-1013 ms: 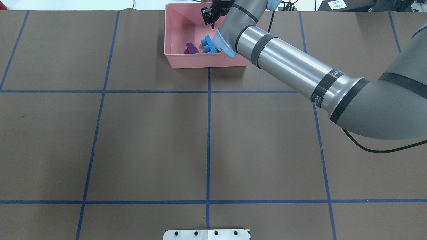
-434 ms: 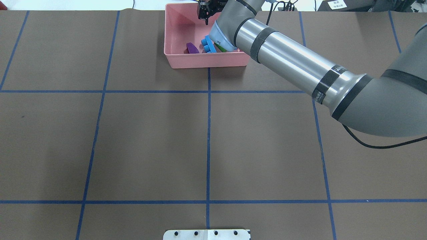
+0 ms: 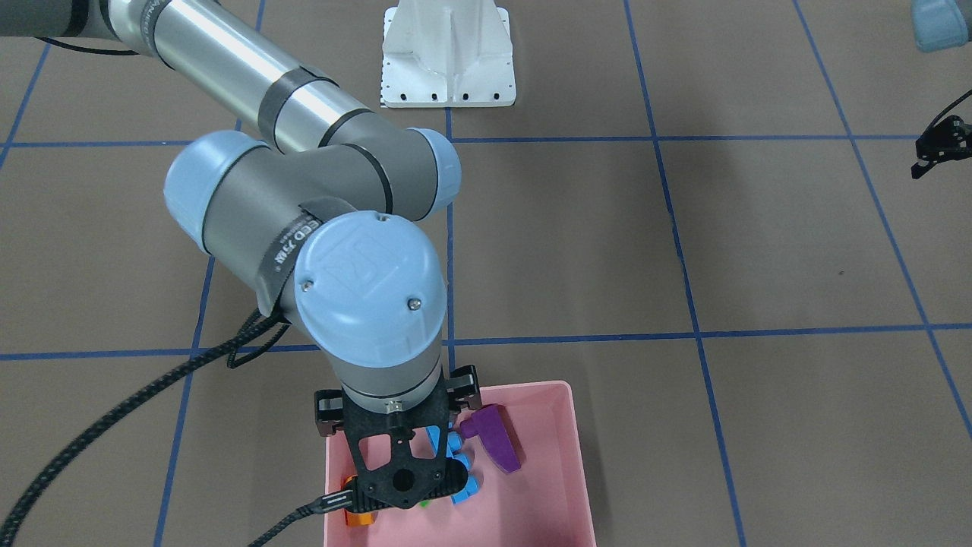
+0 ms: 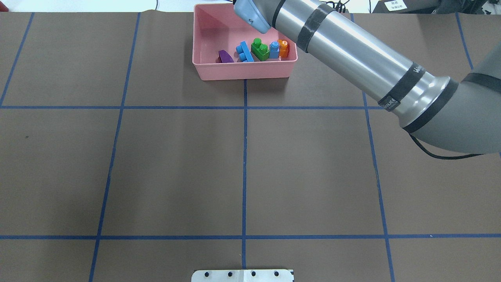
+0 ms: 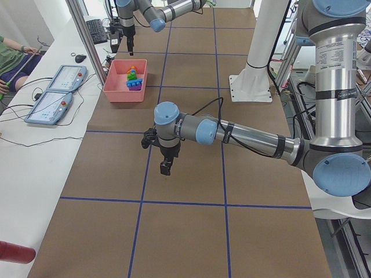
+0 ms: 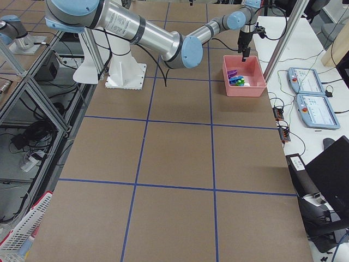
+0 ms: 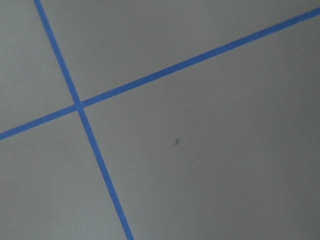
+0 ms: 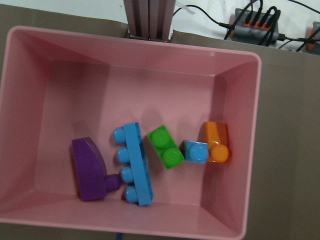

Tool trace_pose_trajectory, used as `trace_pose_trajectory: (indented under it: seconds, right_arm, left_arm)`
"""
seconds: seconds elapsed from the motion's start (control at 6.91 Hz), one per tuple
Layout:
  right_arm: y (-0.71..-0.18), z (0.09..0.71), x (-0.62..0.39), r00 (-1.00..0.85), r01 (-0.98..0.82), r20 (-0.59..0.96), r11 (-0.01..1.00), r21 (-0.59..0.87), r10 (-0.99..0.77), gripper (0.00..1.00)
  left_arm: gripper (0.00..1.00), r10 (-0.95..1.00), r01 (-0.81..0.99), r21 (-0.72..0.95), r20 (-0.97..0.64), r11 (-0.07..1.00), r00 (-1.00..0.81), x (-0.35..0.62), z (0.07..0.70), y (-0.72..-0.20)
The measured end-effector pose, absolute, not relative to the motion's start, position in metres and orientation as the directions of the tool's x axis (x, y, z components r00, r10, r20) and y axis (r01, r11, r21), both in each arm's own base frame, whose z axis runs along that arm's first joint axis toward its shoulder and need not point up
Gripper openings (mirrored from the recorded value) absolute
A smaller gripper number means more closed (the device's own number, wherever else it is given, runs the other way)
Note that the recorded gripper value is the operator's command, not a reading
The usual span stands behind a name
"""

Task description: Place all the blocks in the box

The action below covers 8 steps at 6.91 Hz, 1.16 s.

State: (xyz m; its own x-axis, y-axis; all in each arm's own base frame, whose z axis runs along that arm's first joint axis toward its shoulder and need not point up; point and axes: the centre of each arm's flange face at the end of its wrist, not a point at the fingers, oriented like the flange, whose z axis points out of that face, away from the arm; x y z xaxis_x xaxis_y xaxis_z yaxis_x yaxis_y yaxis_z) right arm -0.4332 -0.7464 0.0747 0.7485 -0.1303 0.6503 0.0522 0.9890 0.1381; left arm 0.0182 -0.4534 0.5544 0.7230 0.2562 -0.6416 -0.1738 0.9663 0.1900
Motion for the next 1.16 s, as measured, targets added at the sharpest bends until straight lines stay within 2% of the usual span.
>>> trace_pose_trajectory:
  seconds: [0.29,0.58,1.16]
  right_arm:
    - [-0.718,0.126,-0.362,0.765,0.131,0.612,0.979,0.156,-0.200,1.00]
    - [-0.670,0.217,-0.299,0.758,0.194,0.591,0.961,0.198,-0.275,1.00]
    - [-0.525,0.388,-0.128,0.756,0.212,0.588,0.957,0.197,-0.288,1.00]
  left_arm:
    - [1.00,0.201,-0.119,0.168,-0.645,0.979,0.738,-0.026,0.575,-0.432]
    - [1.00,0.175,-0.101,0.150,-0.645,0.984,0.744,-0.051,0.597,-0.405]
    - [1.00,0.158,-0.065,0.160,-0.688,0.985,0.709,-0.063,0.593,-0.397]
